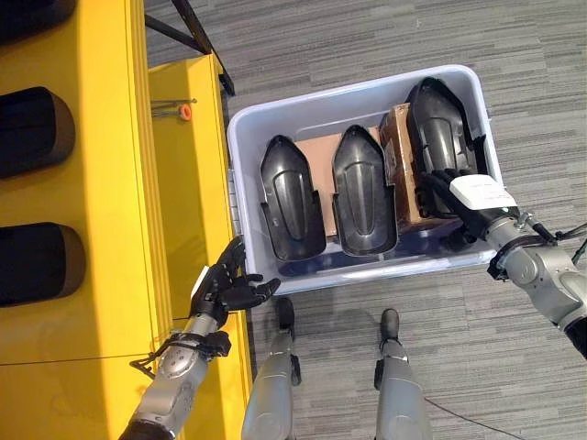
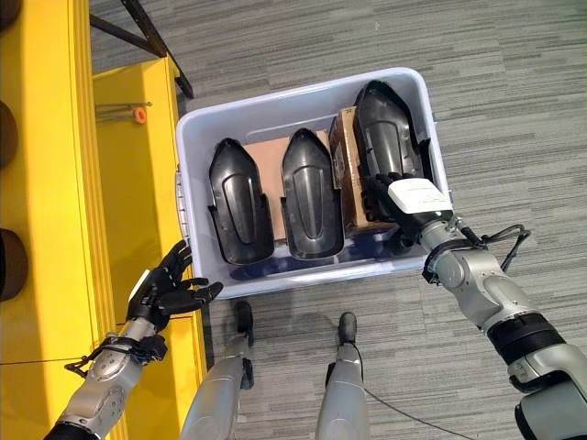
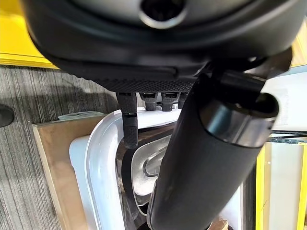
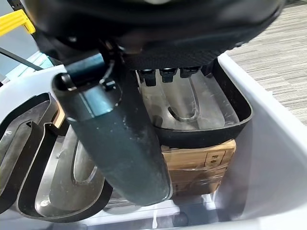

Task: Move parts from the plastic box to the shelf.

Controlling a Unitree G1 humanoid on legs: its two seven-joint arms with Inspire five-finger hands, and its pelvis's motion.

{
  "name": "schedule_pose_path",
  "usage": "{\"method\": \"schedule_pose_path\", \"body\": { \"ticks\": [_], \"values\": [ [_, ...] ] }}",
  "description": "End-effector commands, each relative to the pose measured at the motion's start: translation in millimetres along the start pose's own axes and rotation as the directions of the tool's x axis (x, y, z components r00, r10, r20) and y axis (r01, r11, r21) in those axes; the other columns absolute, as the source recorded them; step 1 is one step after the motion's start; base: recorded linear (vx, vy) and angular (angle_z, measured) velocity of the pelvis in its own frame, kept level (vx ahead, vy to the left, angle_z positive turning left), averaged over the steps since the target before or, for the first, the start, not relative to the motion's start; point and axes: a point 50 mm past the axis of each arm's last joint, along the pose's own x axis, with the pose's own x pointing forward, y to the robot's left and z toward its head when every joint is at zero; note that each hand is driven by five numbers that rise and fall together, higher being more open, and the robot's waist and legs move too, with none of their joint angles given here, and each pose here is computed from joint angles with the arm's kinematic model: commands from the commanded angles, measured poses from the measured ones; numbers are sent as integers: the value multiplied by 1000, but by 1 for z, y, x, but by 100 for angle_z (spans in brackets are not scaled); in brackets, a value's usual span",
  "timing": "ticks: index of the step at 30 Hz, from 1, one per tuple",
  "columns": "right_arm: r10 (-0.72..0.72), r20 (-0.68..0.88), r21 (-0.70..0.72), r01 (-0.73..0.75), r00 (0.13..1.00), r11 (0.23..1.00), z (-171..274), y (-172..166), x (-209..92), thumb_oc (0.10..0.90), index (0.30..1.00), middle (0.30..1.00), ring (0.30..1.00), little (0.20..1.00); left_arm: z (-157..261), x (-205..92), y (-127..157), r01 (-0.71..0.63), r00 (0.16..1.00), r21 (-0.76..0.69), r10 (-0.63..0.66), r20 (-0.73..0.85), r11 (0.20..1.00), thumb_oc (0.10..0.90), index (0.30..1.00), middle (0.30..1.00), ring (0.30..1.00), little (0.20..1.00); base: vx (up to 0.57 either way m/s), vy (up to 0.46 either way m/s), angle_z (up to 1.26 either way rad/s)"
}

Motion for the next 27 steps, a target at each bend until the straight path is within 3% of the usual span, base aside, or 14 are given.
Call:
{"method": "schedule_pose_path", "body": {
  "ticks": [1, 16, 27],
  "values": [
    [-240, 14, -63, 241, 971, 969, -4, -60, 2, 900, 1000, 1000, 1000, 1000, 3, 2, -12, 49, 999, -15, -49, 16, 999, 900, 1000, 1000, 1000, 1000, 0, 0, 0],
    [-294, -64, -87, 288, 954, 954, -22, -69, -2, 900, 1000, 1000, 1000, 1000, 6, 2, -8, 33, 999, -6, -33, 27, 999, 900, 1000, 1000, 1000, 1000, -1, 0, 1],
    [-381, -161, -122, 365, 910, 923, -43, -94, -4, 900, 1000, 1000, 1000, 1000, 10, 1, -4, 10, 999, 0, -10, 38, 1000, 900, 1000, 1000, 1000, 1000, -12, -6, 6]
  ]
}}
